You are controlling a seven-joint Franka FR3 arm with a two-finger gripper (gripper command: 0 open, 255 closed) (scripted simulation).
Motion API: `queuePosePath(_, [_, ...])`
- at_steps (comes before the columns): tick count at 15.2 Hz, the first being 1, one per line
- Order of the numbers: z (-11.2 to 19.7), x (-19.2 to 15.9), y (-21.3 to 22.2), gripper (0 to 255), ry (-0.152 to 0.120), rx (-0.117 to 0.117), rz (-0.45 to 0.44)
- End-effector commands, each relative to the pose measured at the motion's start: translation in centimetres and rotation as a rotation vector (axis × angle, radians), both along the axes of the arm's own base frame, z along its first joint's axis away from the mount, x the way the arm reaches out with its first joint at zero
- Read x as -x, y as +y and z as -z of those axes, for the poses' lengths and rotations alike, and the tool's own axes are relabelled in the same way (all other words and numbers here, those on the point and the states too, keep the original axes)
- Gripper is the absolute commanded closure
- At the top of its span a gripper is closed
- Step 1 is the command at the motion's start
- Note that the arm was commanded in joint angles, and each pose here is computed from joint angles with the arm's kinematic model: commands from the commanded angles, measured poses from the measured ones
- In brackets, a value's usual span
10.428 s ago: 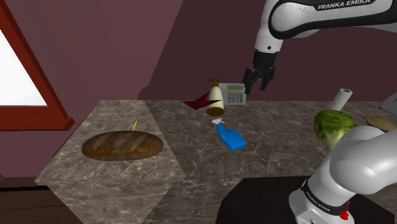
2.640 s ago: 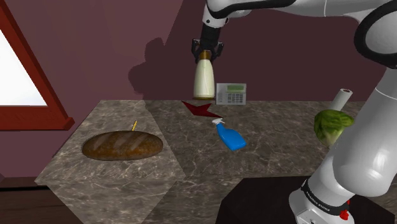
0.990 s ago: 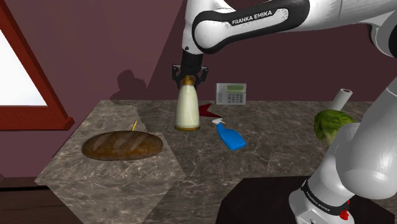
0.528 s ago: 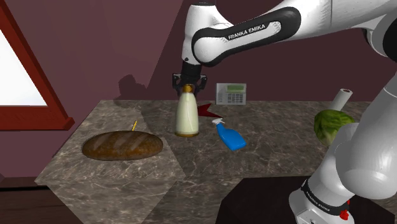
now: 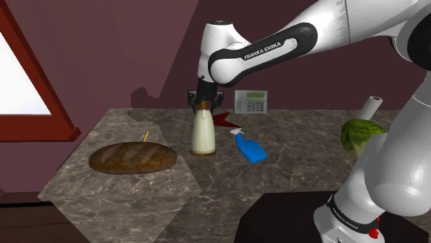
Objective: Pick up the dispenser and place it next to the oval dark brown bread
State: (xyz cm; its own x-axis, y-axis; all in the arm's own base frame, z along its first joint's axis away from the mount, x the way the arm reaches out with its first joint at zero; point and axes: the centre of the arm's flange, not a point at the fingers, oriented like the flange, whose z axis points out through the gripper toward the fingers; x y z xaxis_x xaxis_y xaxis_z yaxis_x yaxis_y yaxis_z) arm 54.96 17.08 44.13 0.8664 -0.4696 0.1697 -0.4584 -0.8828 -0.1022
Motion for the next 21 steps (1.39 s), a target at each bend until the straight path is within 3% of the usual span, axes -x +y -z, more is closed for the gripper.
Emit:
queuePosePath(1, [1.0, 0.0, 0.0, 255, -0.001, 0.000, 0.000])
queuePosePath(15, [8.8, 0.0, 0.0, 255, -0.001, 0.000, 0.000])
queuePosePath(21, [8.8, 0.0, 0.0, 255, -0.001, 0.000, 0.000])
